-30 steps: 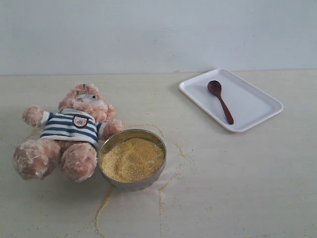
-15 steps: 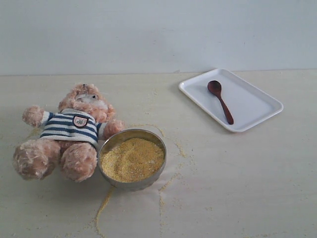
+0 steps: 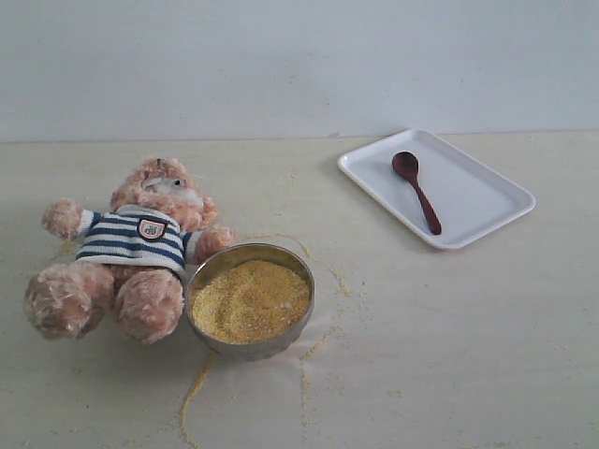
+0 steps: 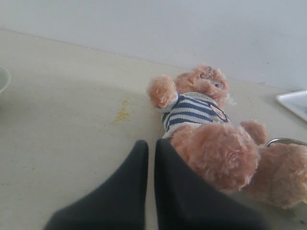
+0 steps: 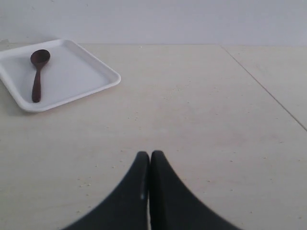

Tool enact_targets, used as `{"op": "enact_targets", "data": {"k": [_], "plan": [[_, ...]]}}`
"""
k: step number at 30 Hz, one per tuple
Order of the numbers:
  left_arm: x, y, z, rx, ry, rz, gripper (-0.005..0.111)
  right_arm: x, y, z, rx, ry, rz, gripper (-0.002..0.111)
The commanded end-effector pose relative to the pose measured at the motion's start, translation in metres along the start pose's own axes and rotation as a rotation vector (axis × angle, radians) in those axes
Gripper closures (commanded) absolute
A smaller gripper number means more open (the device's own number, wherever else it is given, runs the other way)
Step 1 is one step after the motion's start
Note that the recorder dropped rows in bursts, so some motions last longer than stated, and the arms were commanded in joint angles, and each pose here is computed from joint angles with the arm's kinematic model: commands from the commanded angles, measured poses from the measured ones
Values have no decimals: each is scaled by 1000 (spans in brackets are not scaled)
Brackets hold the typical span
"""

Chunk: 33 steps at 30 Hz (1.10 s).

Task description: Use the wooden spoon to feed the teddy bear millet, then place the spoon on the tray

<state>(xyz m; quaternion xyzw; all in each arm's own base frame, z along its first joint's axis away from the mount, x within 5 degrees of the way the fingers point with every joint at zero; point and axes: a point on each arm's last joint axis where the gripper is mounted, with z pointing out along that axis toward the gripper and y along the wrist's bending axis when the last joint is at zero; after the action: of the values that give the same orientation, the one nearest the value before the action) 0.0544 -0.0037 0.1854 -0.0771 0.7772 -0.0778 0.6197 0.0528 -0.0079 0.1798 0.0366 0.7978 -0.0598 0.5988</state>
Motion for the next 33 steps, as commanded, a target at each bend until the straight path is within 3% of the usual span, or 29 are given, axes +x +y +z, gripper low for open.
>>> {"op": "enact_targets", "data": {"k": [1,33], "plan": [[0,0,0,7,2,4,102,-2,0,-1,-1,-19,7,108],[0,0,0,4,-5,3,102,-4,0,-1,0,-39,7,108]]}}
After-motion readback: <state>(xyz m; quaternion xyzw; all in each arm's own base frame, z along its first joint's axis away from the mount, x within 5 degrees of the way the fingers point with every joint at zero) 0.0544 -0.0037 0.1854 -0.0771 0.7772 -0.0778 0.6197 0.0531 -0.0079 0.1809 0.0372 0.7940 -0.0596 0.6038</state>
